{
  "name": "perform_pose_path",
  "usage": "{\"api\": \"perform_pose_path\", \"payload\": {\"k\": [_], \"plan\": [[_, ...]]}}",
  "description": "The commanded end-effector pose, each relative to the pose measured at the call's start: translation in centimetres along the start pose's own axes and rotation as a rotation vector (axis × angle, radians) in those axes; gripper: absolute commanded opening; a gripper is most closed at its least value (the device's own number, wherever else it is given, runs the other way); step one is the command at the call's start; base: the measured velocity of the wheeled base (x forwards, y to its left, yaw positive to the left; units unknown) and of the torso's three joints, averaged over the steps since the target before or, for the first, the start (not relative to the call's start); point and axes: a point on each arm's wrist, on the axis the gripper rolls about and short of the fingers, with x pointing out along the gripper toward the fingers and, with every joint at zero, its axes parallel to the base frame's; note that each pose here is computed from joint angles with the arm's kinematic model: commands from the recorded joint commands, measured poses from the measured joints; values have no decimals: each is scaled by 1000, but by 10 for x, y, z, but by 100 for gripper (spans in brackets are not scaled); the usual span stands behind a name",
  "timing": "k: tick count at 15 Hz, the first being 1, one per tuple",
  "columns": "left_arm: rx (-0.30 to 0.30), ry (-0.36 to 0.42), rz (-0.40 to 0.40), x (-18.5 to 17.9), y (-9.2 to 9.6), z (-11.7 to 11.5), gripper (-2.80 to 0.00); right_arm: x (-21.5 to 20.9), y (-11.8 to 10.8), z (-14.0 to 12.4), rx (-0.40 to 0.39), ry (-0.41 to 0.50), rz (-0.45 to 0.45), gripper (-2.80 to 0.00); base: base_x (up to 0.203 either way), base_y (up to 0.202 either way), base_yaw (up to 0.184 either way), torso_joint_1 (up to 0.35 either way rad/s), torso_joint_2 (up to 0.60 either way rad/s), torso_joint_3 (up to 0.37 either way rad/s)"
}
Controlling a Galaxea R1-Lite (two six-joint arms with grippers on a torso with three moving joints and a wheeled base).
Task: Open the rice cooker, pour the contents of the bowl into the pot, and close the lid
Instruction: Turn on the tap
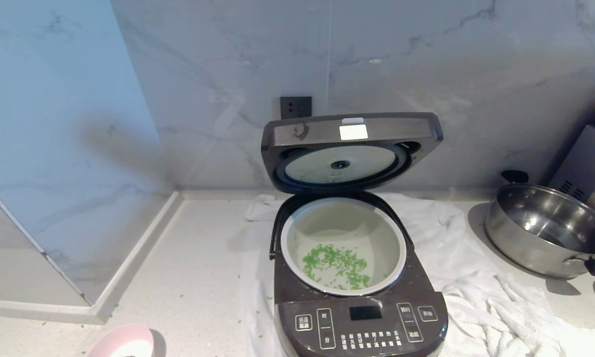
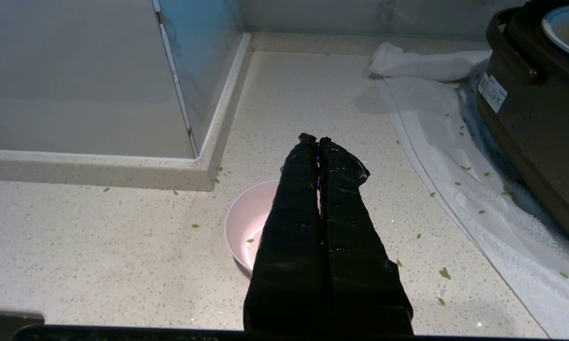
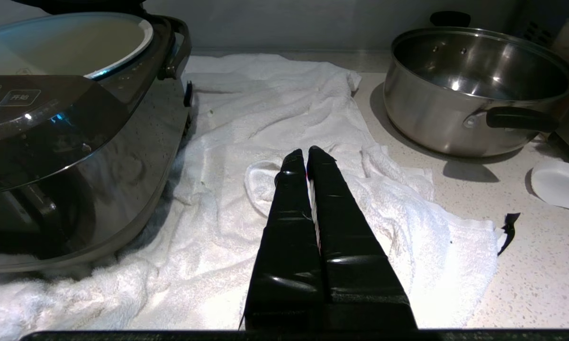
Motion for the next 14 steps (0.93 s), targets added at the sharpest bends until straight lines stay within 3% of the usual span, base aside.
{"api": "perform_pose_path", "payload": {"k": [1, 14], "plan": [[0, 0, -1, 0, 0, 0, -280, 0, 0, 0, -1, 1, 1, -280, 0, 0, 0, 0, 0, 0], [-2, 0, -1, 0, 0, 0, -280, 0, 0, 0, 8, 0, -2, -280, 0, 0, 0, 0, 0, 0]]}}
